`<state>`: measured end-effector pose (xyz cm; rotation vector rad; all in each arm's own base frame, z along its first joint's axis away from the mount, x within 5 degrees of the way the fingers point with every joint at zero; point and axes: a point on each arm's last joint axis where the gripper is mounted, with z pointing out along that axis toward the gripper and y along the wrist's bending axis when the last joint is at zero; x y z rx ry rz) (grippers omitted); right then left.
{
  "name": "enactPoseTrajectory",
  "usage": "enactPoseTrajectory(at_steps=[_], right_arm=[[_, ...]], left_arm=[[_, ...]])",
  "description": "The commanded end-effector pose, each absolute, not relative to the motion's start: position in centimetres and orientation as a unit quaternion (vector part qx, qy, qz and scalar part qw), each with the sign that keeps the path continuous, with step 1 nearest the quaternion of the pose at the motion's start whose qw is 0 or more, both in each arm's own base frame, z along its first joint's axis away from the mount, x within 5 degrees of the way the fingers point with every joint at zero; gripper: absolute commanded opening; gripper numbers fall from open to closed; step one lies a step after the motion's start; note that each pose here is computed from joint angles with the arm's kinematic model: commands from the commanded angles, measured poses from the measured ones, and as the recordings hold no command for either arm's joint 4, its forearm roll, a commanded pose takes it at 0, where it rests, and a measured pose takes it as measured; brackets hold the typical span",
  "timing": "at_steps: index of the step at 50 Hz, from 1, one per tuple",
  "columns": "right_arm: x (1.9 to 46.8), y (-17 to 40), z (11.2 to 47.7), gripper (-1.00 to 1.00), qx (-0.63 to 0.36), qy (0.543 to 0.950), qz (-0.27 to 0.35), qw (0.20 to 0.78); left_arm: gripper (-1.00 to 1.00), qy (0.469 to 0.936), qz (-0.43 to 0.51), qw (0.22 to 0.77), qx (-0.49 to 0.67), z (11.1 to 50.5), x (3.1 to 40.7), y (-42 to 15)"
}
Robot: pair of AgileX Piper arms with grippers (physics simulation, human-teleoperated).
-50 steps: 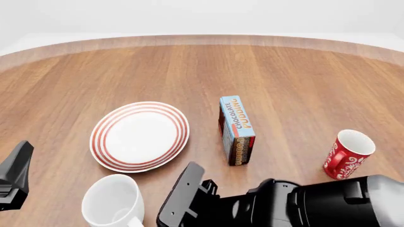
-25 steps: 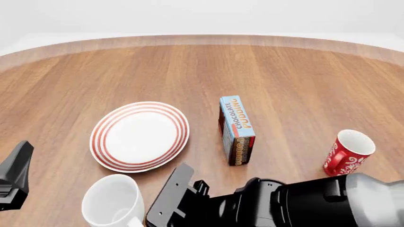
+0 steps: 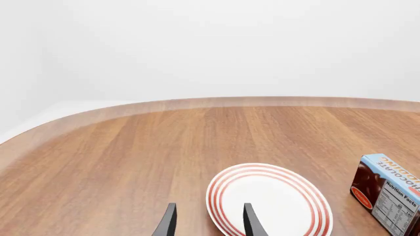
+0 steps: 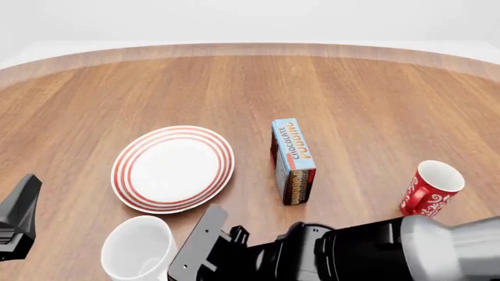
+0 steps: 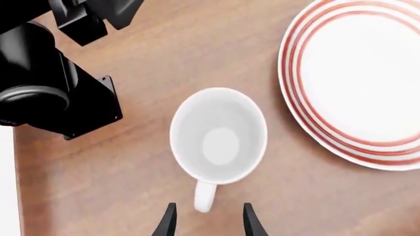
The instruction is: Pick up the white mug and put it on the plate, and put the chocolate pudding to the right of the plate.
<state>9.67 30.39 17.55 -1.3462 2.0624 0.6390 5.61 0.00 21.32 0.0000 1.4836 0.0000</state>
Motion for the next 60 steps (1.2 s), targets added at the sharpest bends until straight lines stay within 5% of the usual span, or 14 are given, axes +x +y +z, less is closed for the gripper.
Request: enactPoseTrajectory(at_steps=[1,46,47,60], right_arm=[[9.6,30.9,17.3,1.00,-0.507,0.775,0.240,0.292],[9.9,31.5,16.0,1.00,-0.500,0.782,0.238,0.284],[9.9,31.5,16.0,-1.00,-0.500,0.783,0.239,0.284],[10.3,31.2,16.5,-1.00,-0.496,0.783,0.239,0.290]], left_arm=[[1.00,0.676,0.000,0.737,0.000,21.3,5.6,0.0],[1.00,0.676,0.000,0.737,0.000,21.3,5.6,0.0],[1.00,0.676,0.000,0.737,0.000,21.3,5.6,0.0],[1.00,0.676,0.000,0.737,0.000,21.3,5.6,0.0]])
